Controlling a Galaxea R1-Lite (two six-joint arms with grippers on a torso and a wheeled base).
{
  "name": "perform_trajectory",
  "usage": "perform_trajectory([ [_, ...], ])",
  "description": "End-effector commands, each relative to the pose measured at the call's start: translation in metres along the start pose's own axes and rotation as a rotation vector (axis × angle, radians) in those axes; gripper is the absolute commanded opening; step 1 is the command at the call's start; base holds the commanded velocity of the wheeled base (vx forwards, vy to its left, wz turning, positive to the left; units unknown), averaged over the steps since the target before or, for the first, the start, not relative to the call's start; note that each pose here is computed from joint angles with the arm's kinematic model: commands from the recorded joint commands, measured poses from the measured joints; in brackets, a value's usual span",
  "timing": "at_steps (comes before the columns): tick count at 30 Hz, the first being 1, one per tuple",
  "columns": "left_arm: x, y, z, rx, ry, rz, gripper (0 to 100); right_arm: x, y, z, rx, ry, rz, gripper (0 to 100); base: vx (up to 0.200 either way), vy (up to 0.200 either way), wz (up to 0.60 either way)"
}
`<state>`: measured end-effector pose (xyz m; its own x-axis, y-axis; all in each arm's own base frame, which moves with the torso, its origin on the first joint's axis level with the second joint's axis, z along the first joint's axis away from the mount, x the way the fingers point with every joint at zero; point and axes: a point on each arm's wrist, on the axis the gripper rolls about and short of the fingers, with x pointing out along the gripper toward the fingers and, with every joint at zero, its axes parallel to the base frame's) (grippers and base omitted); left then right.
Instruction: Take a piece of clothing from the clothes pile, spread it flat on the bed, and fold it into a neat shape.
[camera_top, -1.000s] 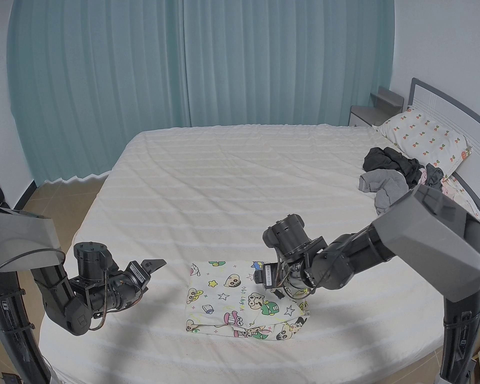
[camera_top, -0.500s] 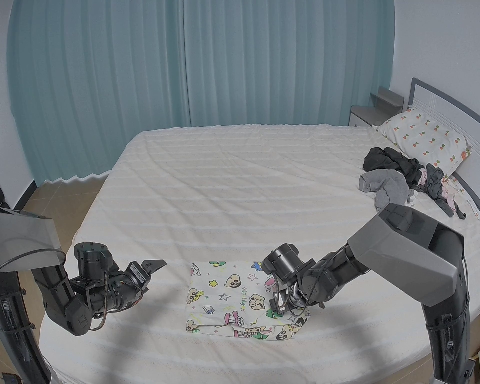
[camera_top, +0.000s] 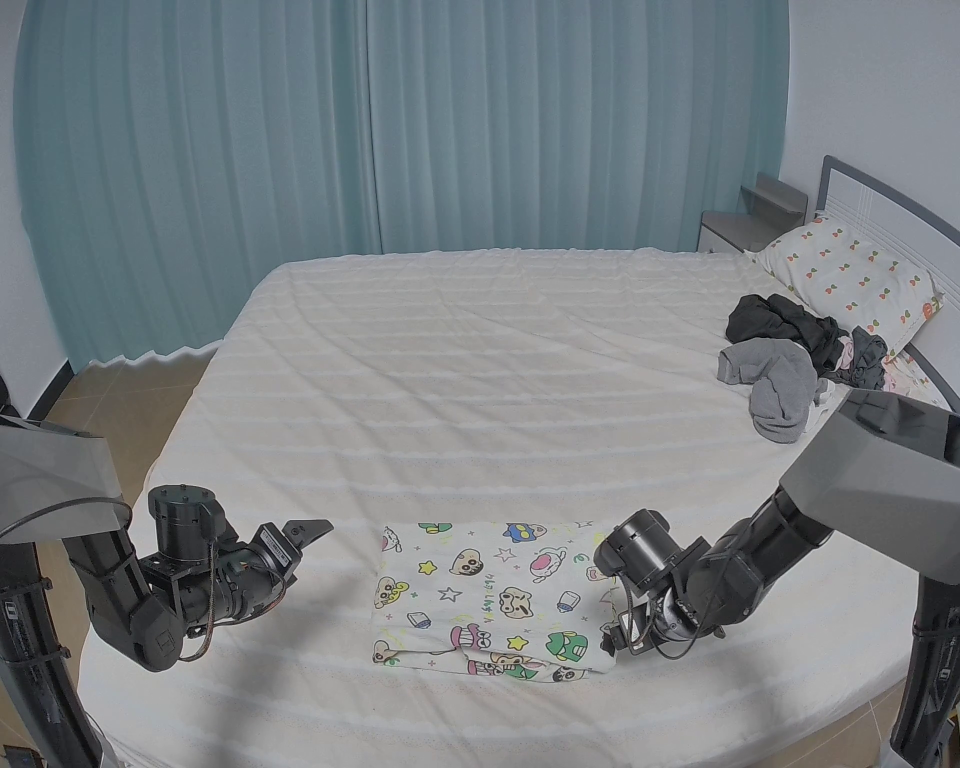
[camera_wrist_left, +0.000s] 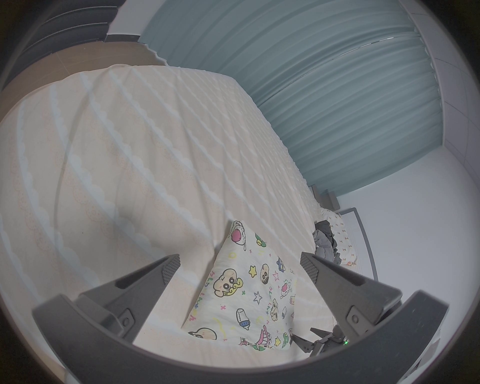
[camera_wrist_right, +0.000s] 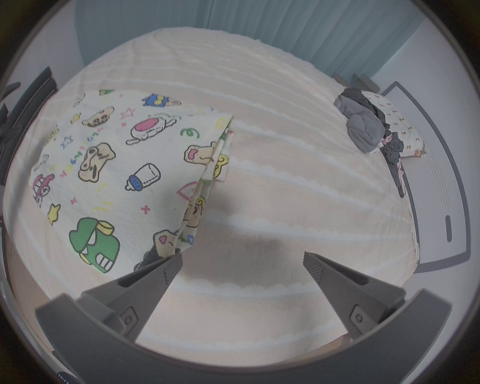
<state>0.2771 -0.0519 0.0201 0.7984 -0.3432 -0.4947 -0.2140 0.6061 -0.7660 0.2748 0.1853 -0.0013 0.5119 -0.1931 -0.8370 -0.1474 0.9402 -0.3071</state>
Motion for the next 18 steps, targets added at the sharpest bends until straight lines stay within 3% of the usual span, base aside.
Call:
perform_trajectory([
  [1,0.000,0.000,0.000,0.000,0.000,0.000,100,-0.020,-0.016,0.011,0.079,-0.096,0.043,100,0.000,0.000,0.00],
  [2,0.000,0.000,0.000,0.000,0.000,0.000,100,-0.020,-0.017,0.015,0.094,-0.111,0.056,100,0.000,0.000,0.00],
  [4,0.000,0.000,0.000,-0.002,0.000,0.001,100,-0.016,-0.018,0.035,0.157,-0.175,0.162,100,0.000,0.000,0.00],
  [7,0.000,0.000,-0.001,-0.001,0.003,-0.001,100,0.003,-0.017,0.051,0.267,-0.168,0.336,100,0.000,0.000,0.00],
  [9,0.000,0.000,-0.001,-0.002,0.004,0.001,100,0.013,-0.016,0.058,0.334,-0.150,0.394,100,0.000,0.000,0.00],
  [12,0.000,0.000,-0.001,-0.003,0.007,-0.003,100,0.039,-0.017,0.069,0.416,-0.112,0.447,100,0.000,0.000,0.00],
  [18,-0.002,0.002,-0.003,-0.005,0.055,-0.021,100,0.083,-0.012,0.080,0.450,-0.089,0.455,100,0.000,0.000,0.00],
])
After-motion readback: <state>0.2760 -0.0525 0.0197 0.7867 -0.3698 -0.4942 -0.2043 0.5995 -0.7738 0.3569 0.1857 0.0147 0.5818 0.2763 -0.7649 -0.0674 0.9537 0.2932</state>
